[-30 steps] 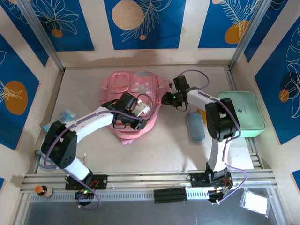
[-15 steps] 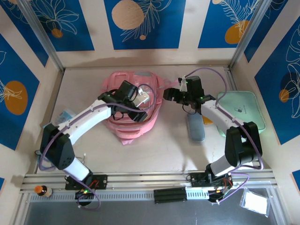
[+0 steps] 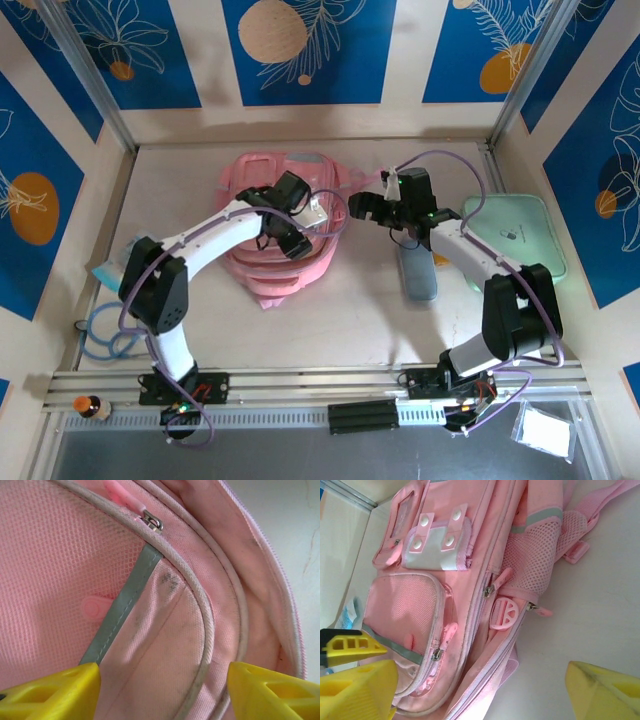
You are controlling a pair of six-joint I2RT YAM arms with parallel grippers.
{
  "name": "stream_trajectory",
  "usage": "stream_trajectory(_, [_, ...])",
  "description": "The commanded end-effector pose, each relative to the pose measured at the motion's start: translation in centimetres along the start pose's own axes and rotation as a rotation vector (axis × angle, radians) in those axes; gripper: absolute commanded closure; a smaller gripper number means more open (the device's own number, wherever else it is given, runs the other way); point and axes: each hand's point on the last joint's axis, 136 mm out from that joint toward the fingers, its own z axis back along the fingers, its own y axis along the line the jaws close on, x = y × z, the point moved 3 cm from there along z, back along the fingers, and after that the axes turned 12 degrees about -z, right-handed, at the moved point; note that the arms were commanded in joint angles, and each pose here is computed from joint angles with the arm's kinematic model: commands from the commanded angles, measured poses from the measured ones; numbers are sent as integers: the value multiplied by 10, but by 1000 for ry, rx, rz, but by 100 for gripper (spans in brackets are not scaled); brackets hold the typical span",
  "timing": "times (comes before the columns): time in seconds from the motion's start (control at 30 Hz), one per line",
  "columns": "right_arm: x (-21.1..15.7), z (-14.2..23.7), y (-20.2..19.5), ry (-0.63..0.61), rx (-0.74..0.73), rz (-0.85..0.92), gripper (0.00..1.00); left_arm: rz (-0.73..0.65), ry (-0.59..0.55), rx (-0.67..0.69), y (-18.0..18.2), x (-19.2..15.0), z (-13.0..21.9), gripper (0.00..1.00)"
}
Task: Pack the student bag
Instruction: Unzip the student bag at the top-center of the table.
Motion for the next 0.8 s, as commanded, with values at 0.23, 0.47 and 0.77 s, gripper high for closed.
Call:
stream_trajectory(0.23, [5,9,1,-15,11,-25,16,-41,60,22,17,-2,-8,60])
stream_trajectory(0.47, [4,4,1,16,38,-68,17,-8,0,44,20,7,10,89])
stream_trajectory(0.77, [5,-20,16,151,155,-160,21,59,-168,54,12,11,52,100])
